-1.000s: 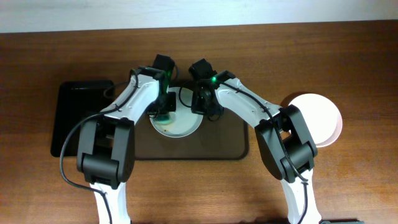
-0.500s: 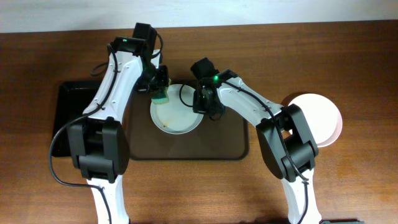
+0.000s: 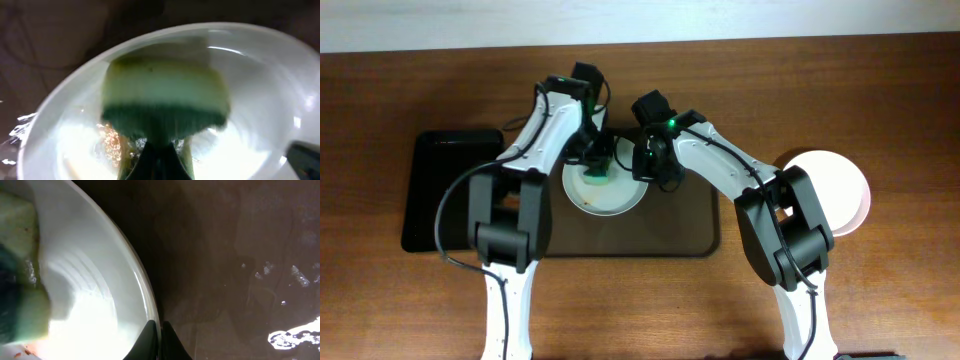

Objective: Clean dirty plates on tray and stack at the side
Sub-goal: 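Scrub the last plate with the sponge in the left gripper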

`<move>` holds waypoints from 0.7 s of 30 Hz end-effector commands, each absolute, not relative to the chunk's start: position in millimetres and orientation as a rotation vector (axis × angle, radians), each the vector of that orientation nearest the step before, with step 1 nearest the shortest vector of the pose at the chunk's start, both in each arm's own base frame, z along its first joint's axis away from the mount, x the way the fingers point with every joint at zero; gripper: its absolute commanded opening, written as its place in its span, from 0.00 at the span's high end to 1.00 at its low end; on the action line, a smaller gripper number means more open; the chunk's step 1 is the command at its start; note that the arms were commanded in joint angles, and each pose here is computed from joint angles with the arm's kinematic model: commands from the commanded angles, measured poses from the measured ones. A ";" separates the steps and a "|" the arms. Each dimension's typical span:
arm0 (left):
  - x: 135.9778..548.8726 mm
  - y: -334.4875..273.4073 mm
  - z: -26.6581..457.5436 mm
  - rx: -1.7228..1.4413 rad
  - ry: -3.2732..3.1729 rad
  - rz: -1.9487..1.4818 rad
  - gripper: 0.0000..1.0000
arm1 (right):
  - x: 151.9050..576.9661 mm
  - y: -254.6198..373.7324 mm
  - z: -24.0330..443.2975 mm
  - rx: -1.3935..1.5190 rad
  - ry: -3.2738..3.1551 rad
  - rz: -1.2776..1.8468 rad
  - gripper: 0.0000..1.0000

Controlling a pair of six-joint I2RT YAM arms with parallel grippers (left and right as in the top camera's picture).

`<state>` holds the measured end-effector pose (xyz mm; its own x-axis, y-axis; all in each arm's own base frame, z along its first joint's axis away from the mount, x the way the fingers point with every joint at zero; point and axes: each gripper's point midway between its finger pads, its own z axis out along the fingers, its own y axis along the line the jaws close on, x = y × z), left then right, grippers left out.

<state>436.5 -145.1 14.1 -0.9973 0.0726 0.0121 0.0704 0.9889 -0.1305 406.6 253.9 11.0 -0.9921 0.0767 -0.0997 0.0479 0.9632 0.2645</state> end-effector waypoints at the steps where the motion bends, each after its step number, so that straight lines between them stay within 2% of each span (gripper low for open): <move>1: 416.1 -129.2 -8.0 -0.130 -3.017 0.078 0.99 | 404.7 249.2 1.5 0.098 3.026 0.385 0.96; 7: 365.3 -117.1 3.2 -0.209 -2.797 0.040 0.99 | 406.8 250.4 2.0 0.096 3.016 0.393 0.96; 12: 347.2 -116.9 10.3 -0.309 -2.708 0.080 1.00 | 406.6 251.0 2.1 0.095 3.017 0.398 0.96; 16: 363.3 -124.4 3.4 -0.335 -2.776 0.124 0.99 | 406.6 251.0 2.1 0.096 3.017 0.398 0.96; 21: 415.6 -139.8 -9.5 -0.271 -3.003 0.174 1.00 | 405.9 250.6 1.9 0.078 3.019 0.394 0.96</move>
